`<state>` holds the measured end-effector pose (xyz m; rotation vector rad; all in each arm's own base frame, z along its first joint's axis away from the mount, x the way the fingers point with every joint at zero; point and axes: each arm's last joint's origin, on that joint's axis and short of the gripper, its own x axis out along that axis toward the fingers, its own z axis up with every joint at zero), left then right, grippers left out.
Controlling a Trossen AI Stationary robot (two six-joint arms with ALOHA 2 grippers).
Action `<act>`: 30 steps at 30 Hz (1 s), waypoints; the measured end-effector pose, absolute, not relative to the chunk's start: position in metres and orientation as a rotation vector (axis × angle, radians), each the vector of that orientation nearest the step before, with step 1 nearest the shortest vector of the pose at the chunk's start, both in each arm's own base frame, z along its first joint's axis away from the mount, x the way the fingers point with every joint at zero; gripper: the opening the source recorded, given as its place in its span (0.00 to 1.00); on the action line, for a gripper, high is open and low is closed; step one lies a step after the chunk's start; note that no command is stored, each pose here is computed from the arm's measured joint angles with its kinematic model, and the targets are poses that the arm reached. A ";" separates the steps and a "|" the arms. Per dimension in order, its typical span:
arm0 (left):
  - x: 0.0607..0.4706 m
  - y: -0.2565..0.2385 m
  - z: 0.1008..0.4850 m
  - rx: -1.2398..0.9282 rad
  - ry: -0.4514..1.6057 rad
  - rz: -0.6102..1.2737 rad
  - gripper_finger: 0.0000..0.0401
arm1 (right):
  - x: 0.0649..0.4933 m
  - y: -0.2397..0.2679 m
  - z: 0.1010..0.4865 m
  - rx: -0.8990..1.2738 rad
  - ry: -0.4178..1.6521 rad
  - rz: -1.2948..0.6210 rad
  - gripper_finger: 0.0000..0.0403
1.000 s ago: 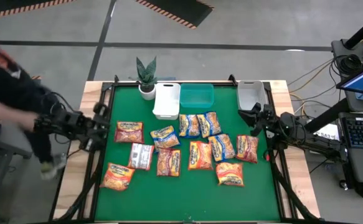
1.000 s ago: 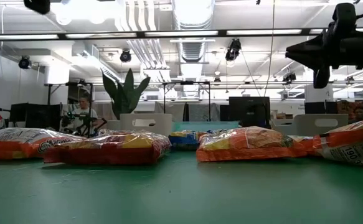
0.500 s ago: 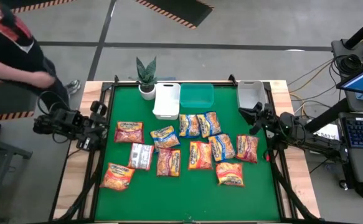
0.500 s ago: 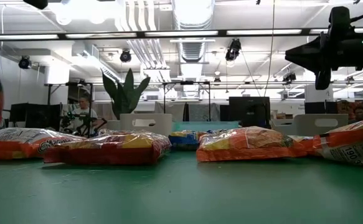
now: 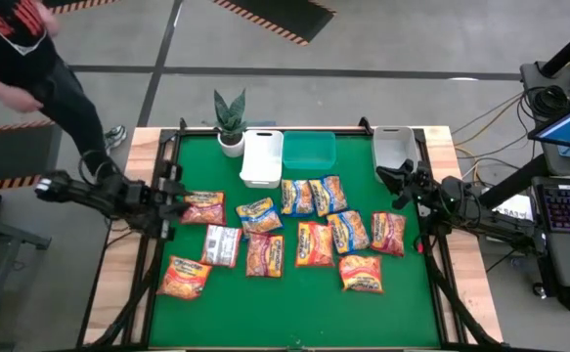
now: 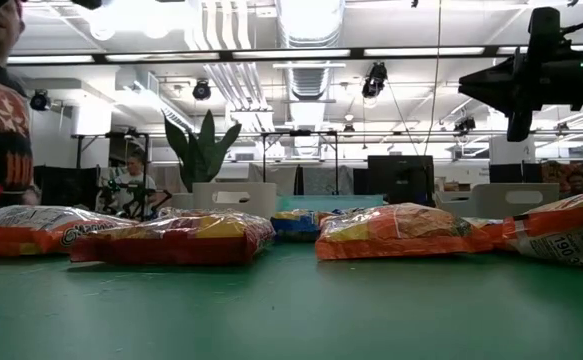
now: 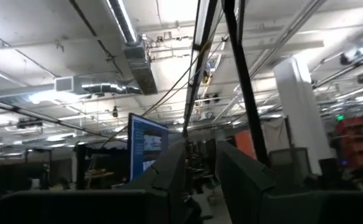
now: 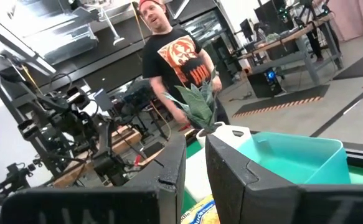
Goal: Sort Maruchan noodles
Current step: Put the blue noodle pack into the gray bin
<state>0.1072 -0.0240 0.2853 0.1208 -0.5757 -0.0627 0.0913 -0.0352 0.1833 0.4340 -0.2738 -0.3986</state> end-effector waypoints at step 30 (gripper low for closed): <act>0.239 -0.019 0.262 0.263 0.019 0.261 0.19 | 0.117 -0.045 0.192 0.479 -0.361 -0.417 0.13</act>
